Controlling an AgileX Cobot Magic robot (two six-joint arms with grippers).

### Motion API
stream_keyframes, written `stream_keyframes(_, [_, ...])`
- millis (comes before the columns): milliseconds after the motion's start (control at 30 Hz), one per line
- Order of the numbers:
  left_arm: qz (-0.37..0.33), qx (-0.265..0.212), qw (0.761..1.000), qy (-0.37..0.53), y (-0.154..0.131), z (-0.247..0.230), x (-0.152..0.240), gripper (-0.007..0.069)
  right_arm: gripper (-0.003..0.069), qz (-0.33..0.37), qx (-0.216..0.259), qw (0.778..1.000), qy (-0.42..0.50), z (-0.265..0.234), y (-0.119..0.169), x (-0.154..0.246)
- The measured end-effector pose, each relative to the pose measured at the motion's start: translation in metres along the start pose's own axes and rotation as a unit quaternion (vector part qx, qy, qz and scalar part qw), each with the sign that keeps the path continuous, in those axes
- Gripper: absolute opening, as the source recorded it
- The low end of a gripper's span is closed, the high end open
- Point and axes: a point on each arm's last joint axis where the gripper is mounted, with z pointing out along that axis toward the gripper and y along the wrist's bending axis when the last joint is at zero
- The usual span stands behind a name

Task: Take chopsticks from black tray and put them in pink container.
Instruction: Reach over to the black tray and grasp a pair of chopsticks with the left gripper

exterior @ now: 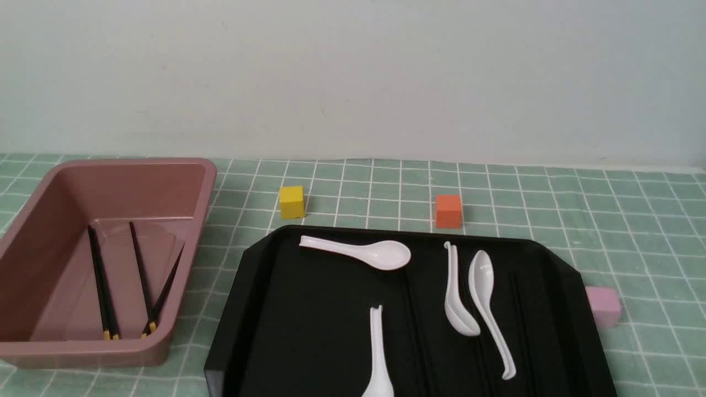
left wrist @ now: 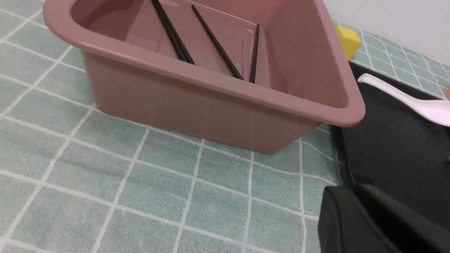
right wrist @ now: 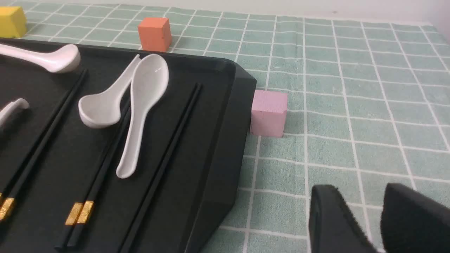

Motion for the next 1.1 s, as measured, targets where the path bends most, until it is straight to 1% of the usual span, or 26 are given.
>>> stream_keyframes(1100, [0.006, -0.002, 1.0, -0.001, 0.0004, 0.0, -0.0002, 0.0093, 0.024, 0.0, 0.0, 1.0, 0.0, 0.0, 0.0, 0.0])
